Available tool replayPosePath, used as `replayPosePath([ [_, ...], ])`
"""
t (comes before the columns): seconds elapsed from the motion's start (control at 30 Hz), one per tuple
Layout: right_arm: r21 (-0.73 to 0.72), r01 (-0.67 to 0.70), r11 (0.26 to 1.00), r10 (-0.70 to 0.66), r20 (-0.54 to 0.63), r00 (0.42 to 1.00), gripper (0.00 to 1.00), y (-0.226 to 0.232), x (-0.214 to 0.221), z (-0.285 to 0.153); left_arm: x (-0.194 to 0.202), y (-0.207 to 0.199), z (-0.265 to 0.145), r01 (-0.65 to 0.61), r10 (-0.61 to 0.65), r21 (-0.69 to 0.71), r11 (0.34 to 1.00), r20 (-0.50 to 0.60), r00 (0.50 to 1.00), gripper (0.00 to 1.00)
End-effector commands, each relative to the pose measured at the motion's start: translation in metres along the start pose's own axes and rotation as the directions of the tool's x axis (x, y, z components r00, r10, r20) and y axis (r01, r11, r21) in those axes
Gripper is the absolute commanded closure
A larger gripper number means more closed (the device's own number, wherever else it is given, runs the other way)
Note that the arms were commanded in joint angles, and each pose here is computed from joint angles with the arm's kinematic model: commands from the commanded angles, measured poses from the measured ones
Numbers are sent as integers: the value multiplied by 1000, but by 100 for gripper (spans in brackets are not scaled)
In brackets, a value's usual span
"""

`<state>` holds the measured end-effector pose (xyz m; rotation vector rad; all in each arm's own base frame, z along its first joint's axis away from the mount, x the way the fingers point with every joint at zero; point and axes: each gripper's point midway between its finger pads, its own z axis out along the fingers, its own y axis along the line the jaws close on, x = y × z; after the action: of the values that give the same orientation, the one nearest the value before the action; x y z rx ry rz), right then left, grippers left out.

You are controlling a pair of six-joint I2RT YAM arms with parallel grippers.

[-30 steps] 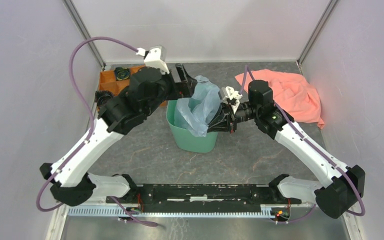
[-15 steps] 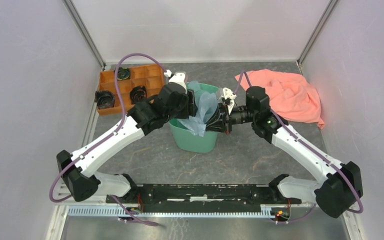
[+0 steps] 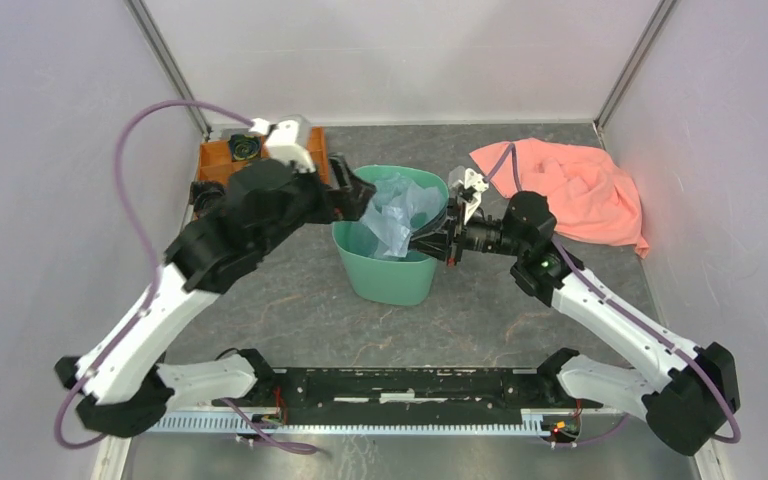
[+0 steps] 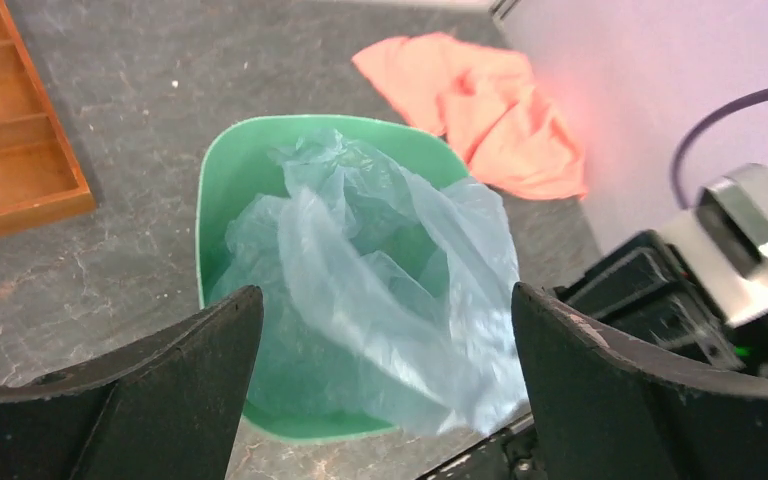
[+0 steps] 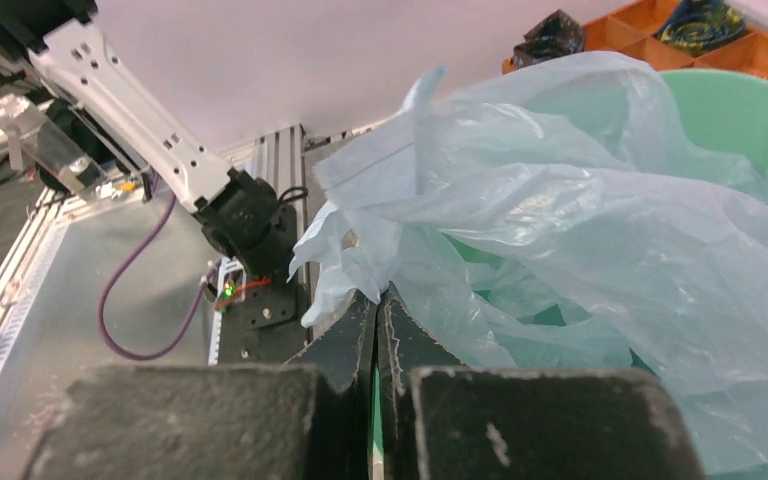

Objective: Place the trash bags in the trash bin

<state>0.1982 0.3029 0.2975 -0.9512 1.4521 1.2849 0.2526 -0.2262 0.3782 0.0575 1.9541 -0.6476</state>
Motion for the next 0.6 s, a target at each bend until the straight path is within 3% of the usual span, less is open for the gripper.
replayPosePath([
  [0.0,50,-6,999,-1,134,991,99,7,-34,-1,-22,3,-48,117,-121,51,992,93,988,0],
  [0.13,63,-19,998,9,160,987,99,14,-38,5,-2,-19,-69,203,-217,247,948,31,976,4],
  [0.27,70,-27,997,15,167,986,99,20,-38,10,25,-56,-71,255,-223,429,867,-126,967,6],
  [0.47,89,-40,995,24,174,985,99,21,-34,16,38,-62,-51,263,-204,419,869,-180,962,18],
  [0.57,99,-46,994,27,182,983,99,21,-33,17,48,-59,-40,266,-196,390,882,-211,958,32],
])
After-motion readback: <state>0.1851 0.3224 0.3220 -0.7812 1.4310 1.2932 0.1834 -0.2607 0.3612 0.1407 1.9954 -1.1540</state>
